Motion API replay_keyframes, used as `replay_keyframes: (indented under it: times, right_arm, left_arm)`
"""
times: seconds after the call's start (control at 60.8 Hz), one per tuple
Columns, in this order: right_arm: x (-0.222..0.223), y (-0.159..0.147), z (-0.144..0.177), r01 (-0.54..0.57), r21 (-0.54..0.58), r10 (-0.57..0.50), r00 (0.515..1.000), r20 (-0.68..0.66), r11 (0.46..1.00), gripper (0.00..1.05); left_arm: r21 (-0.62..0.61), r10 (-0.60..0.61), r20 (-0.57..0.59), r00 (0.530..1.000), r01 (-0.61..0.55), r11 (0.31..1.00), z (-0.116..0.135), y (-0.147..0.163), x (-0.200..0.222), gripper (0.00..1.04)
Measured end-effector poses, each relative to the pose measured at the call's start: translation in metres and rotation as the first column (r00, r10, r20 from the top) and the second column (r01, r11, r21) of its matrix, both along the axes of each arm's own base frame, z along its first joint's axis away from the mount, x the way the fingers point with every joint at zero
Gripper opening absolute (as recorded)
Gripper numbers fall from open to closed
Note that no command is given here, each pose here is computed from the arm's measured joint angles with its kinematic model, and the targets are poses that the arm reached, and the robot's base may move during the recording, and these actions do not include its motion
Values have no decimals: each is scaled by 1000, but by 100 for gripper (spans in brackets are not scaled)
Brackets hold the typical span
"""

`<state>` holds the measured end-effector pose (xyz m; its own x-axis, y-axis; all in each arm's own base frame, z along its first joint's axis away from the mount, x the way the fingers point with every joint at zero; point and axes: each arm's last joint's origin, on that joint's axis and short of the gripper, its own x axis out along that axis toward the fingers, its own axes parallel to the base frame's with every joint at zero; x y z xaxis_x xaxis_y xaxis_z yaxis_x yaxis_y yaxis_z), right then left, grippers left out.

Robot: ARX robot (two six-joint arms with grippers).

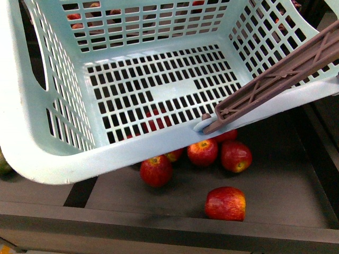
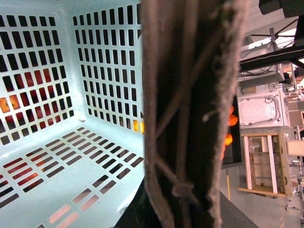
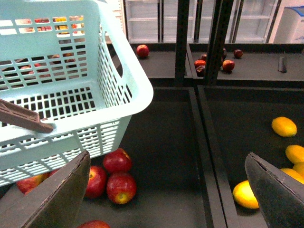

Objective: Pick lemon and mango into basket

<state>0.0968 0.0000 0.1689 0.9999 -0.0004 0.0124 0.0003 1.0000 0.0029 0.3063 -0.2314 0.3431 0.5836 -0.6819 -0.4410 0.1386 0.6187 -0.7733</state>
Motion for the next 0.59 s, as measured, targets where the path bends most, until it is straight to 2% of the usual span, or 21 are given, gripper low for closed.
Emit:
replay_keyframes:
  times: [0.148, 0.197, 0.263, 0.329, 0.477, 0.592]
  right_arm:
    - [0, 0, -1, 18, 18, -18, 1000, -21, 1000, 96]
    - [1, -2, -2, 115, 73, -104, 985, -137, 991, 96]
    - [6, -7, -3, 202, 169, -159, 958, -237, 965, 96]
    - [14, -18, 6, 241, 256, -180, 954, -241, 936, 96]
    - [30, -41, 22, 292, 323, -228, 948, -223, 900, 96]
    - [71, -78, 25, 424, 359, -337, 899, -281, 832, 96]
  left_arm:
    - [-4, -10, -3, 1000, 10, 1000, 0, 0, 0, 6]
    - [-5, -11, -4, 1000, 11, 1000, 0, -1, -1, 6]
    - [-5, -11, -3, 1000, 11, 1000, 0, -1, -1, 6]
    - [-4, -10, -3, 1000, 10, 1000, 0, -1, -1, 6]
    - [-4, -9, -1, 1000, 9, 1000, 0, 0, -1, 6]
    - [-3, -6, -1, 1000, 6, 1000, 0, 0, -1, 6]
